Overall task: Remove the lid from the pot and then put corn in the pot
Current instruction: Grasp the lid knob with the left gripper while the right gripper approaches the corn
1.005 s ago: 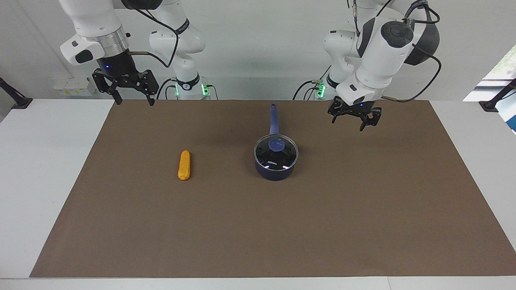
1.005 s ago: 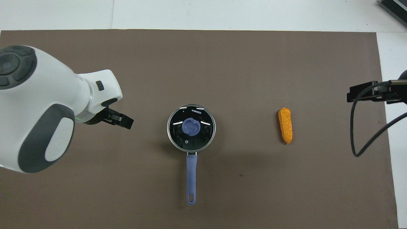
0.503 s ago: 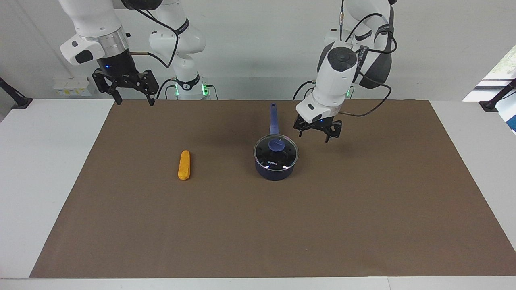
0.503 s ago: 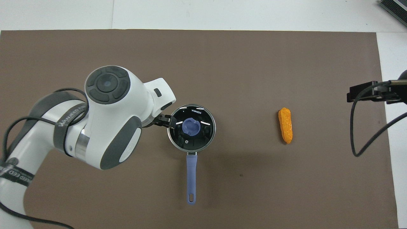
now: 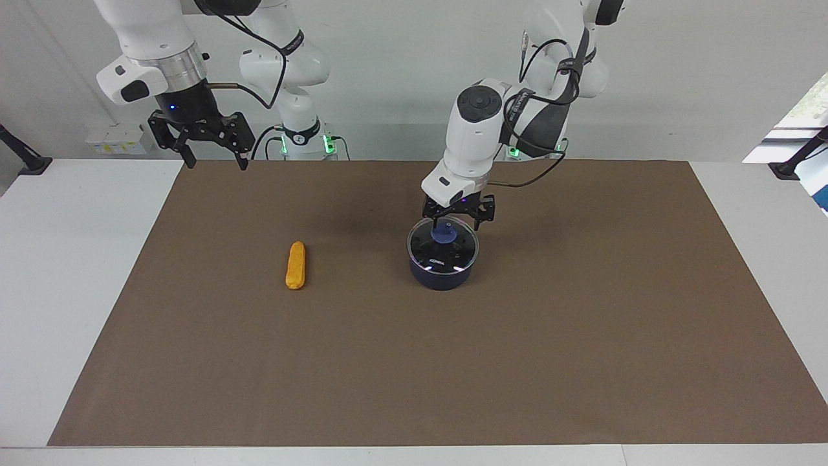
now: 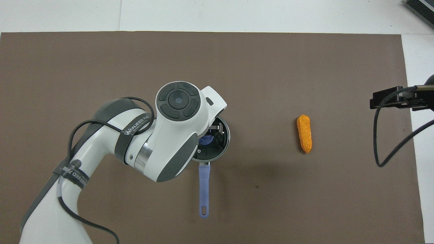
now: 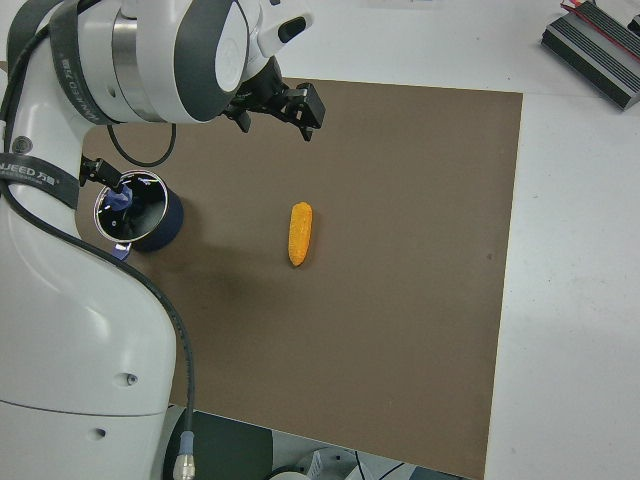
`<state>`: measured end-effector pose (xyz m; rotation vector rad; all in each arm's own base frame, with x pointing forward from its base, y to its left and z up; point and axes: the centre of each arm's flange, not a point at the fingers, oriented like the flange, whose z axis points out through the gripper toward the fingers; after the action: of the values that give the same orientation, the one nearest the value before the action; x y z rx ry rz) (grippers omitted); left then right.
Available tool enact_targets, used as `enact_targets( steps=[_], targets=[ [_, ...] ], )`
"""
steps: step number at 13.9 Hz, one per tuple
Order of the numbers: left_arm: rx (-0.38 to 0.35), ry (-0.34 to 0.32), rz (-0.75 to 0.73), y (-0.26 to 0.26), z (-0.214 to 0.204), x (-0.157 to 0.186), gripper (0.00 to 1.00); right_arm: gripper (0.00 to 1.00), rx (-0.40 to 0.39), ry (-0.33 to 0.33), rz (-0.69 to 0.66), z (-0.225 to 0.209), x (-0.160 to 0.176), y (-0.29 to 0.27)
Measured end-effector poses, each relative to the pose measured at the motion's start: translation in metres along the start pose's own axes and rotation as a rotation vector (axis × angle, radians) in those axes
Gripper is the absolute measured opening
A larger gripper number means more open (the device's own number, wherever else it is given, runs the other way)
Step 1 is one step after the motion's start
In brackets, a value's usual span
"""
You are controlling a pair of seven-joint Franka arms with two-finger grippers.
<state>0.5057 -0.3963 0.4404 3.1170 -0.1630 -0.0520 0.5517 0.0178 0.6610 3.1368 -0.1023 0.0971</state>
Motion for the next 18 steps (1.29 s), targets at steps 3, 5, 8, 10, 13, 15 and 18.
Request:
enact_targets(
  steps=[3, 5, 8, 10, 13, 15, 18],
  targets=[
    [0.002, -0.004, -0.011, 0.007, 0.016, 0.005, 1.0, 1.0, 0.0, 0.0, 0.0, 0.0, 0.0, 0.0],
    [-0.002, 0.002, -0.013, 0.007, 0.021, 0.007, 1.0, 1.0, 0.0, 0.001, 0.0, 0.0, 0.0, 0.0],
    [0.001, -0.002, -0.014, 0.006, 0.034, 0.006, 1.0, 1.0, 0.003, 0.029, 0.0, 0.001, 0.004, 0.0],
    [0.003, -0.005, -0.015, 0.006, 0.041, 0.005, 1.0, 1.0, 0.004, 0.043, -0.001, 0.011, 0.007, -0.001],
    [0.005, -0.008, -0.015, 0.005, 0.045, 0.005, 0.96, 1.0, 0.004, 0.041, -0.003, 0.036, 0.011, -0.003],
    [-0.002, 0.0, -0.015, 0.007, 0.043, 0.005, 0.76, 1.0, 0.003, 0.029, -0.006, 0.058, 0.013, -0.005],
    [-0.005, 0.007, -0.017, 0.006, 0.04, 0.007, 0.48, 1.0, 0.003, 0.027, -0.009, 0.099, 0.015, -0.007]
  ],
)
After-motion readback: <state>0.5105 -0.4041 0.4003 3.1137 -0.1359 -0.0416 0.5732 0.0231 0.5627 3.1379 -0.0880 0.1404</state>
